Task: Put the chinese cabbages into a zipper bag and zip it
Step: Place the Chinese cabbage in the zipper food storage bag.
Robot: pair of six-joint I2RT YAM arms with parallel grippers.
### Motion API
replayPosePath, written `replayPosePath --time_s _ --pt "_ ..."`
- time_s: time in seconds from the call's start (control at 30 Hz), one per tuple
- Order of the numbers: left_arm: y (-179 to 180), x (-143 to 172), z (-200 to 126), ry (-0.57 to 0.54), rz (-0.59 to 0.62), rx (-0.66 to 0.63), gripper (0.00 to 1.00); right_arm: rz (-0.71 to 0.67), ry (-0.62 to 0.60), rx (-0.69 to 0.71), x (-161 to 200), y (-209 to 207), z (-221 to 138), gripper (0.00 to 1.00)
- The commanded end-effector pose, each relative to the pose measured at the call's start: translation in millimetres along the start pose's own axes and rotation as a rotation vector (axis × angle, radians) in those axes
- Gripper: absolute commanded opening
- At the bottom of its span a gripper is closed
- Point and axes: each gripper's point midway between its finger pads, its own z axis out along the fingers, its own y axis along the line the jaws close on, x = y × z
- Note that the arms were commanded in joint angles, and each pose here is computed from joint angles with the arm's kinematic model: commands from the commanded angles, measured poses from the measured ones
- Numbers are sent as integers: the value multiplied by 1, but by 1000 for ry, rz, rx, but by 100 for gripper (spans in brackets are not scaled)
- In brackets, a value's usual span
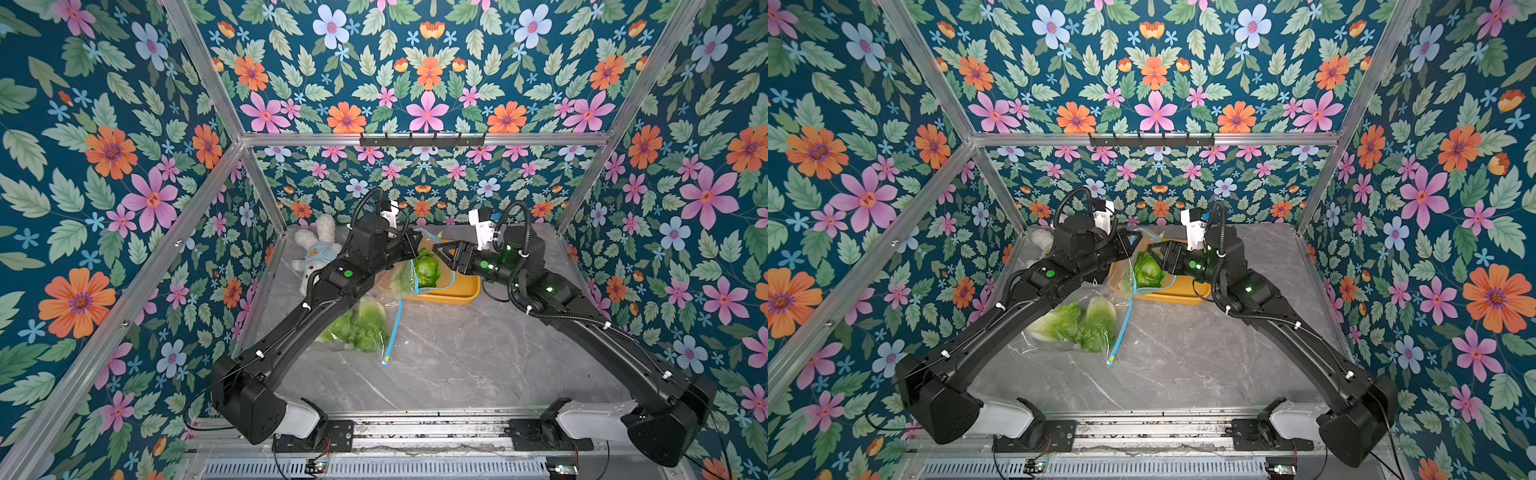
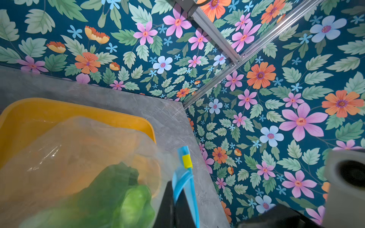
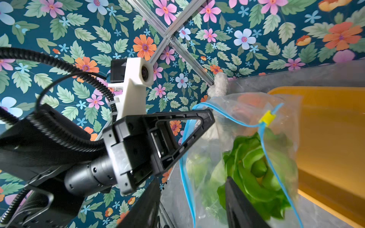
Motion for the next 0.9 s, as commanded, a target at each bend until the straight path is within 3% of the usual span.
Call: replayPosePath --time_s 0.0,0.1,0.4,0.57,0.77,0.87 --pt "-11 -21 -4 -83 -21 36 0 26 86 276 24 -49 -22 54" --pt "-9 -22 -4 -96 -30 27 0 81 133 367 39 -65 -30 55" --pt "-7 -20 -1 -98 -47 28 0 241 159 388 67 -85 0 52" --pt "-6 -21 -3 -106 -48 26 0 233 128 335 60 -81 14 34" --pt "-13 -16 -5 -105 -82 56 0 183 103 340 55 -81 8 2" --pt "-17 -16 -10 -115 -99 63 0 126 109 353 47 -73 -3 0"
